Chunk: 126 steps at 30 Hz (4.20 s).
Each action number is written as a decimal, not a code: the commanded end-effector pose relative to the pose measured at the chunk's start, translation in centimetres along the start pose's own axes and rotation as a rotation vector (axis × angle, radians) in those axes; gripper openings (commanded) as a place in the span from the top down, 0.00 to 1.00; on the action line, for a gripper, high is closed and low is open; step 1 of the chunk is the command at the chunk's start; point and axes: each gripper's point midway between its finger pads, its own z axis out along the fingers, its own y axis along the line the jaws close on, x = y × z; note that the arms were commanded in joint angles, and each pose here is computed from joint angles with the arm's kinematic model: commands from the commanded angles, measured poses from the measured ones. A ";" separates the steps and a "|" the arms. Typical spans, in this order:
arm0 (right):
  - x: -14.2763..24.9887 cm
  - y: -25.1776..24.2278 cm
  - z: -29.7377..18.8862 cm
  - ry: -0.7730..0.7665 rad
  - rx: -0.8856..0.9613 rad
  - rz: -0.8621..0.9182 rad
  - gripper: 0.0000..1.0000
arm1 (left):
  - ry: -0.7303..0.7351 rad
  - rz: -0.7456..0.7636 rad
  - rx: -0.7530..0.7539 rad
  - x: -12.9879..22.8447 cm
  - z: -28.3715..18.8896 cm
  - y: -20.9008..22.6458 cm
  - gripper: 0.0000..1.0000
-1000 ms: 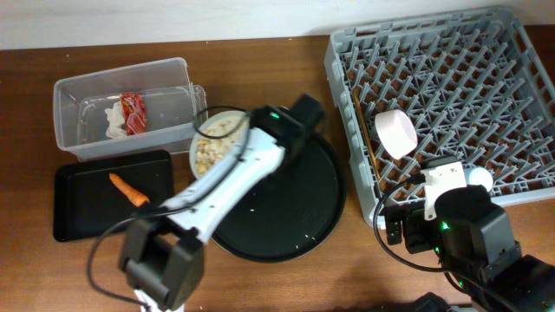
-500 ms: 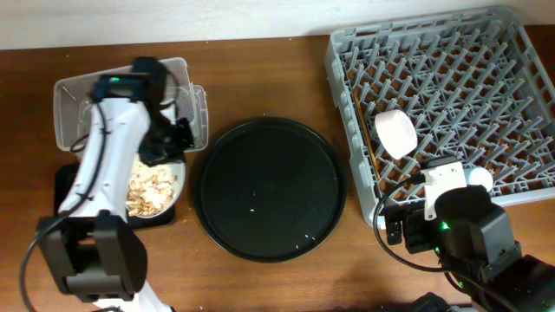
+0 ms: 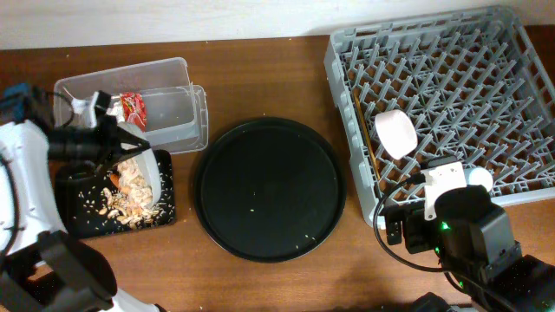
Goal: Sort waste into correct bins and load items into the dishwasher rack
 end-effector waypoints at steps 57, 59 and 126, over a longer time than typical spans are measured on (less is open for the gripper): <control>-0.1 0.1 0.0 -0.003 -0.003 0.011 0.02 | -0.219 0.643 0.371 -3.7 18.4 -21.7 0.01; -0.1 0.1 0.0 -0.003 -0.003 0.012 0.02 | -0.301 0.670 -0.029 -3.8 12.7 -17.2 0.01; 6.7 -1.2 11.7 -0.680 -0.033 0.246 0.02 | -0.989 1.007 -0.647 9.8 -5.4 -5.7 0.01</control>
